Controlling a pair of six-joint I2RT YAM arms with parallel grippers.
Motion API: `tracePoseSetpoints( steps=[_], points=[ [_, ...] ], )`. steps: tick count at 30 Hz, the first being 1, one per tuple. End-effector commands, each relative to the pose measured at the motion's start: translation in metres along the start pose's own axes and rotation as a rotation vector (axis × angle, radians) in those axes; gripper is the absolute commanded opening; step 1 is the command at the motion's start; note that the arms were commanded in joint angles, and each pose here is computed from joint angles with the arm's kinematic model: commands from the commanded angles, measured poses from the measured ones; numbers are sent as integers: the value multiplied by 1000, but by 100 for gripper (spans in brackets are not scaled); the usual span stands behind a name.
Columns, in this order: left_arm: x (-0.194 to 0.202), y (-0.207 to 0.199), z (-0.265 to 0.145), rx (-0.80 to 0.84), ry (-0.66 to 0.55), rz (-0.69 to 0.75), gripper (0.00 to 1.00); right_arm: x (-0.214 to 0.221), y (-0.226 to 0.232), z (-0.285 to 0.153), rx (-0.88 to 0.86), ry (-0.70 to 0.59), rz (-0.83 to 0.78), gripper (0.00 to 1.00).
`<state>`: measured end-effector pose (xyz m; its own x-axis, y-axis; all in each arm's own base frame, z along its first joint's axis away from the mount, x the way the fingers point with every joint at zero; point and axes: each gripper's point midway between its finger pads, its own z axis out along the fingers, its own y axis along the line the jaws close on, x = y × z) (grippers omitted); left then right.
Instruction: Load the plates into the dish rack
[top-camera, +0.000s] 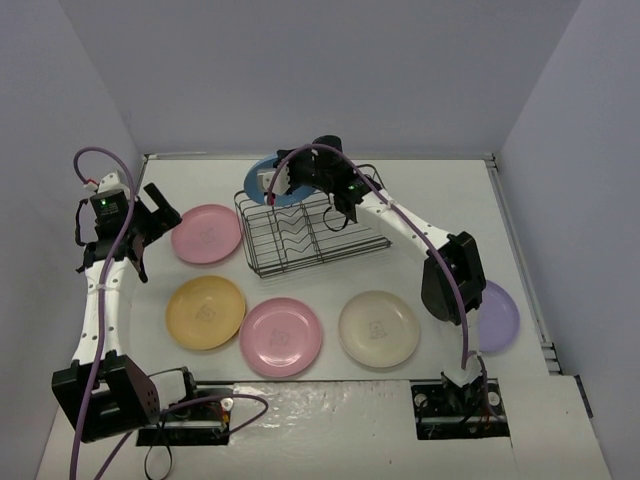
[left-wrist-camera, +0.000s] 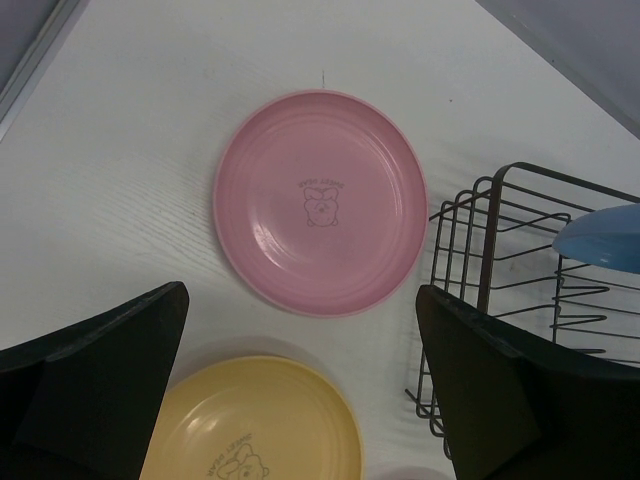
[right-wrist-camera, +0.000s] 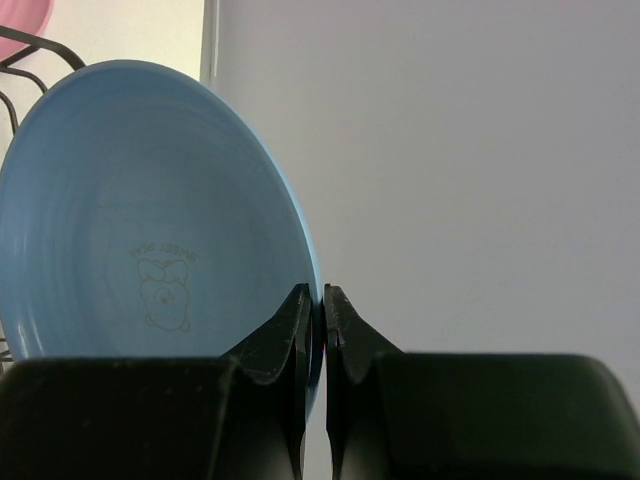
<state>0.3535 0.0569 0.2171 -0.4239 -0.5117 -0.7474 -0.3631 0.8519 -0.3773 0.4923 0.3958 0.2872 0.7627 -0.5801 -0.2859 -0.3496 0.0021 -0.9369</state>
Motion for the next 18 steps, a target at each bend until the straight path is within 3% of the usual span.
tracePoseSetpoints(
  steps=[1,8,18],
  points=[
    [-34,-11,-10,15,-91,31,97,-26,-70,-9,172,-55,-119,0],
    [-35,-11,-12,11,-101,40,97,-33,-79,-7,249,-36,-188,0],
    [-35,-7,-12,-5,-100,43,97,-18,-43,10,160,-7,-199,0]
  ],
)
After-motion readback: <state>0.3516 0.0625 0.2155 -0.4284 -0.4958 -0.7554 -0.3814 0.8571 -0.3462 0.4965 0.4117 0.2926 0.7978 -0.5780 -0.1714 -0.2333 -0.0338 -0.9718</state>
